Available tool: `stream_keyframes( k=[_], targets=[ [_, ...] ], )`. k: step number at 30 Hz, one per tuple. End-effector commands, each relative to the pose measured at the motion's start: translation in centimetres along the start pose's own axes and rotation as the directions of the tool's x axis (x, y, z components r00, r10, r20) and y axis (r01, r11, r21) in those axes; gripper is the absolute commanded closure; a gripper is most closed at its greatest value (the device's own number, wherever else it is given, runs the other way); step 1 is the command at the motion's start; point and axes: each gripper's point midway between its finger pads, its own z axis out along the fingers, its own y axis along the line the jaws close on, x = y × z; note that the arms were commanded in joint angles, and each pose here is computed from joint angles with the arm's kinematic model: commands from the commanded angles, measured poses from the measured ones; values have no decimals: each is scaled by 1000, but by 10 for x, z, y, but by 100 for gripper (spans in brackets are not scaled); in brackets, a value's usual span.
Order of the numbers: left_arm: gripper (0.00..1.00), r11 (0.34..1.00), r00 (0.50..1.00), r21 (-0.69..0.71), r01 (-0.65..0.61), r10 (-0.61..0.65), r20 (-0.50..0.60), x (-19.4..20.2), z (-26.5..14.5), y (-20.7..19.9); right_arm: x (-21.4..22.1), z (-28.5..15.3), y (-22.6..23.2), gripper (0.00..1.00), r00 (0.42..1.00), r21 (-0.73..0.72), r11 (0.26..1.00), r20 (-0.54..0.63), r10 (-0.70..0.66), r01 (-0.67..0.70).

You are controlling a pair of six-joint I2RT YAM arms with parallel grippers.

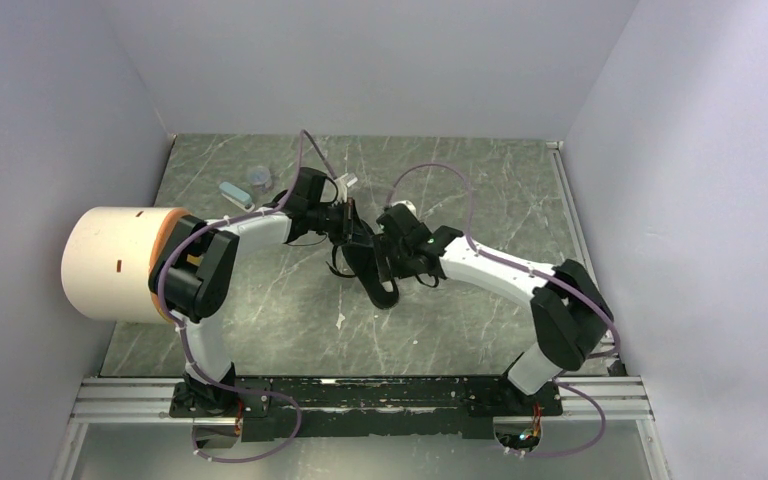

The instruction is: Tie the shoes

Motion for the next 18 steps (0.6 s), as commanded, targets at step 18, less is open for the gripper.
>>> stream_keyframes(
  k=[18],
  targets=[
    [95,993,993,68,98,-93,-76,-6,5,11,-63,17,143,45,856,-206,957,512,-71,202]
  ],
)
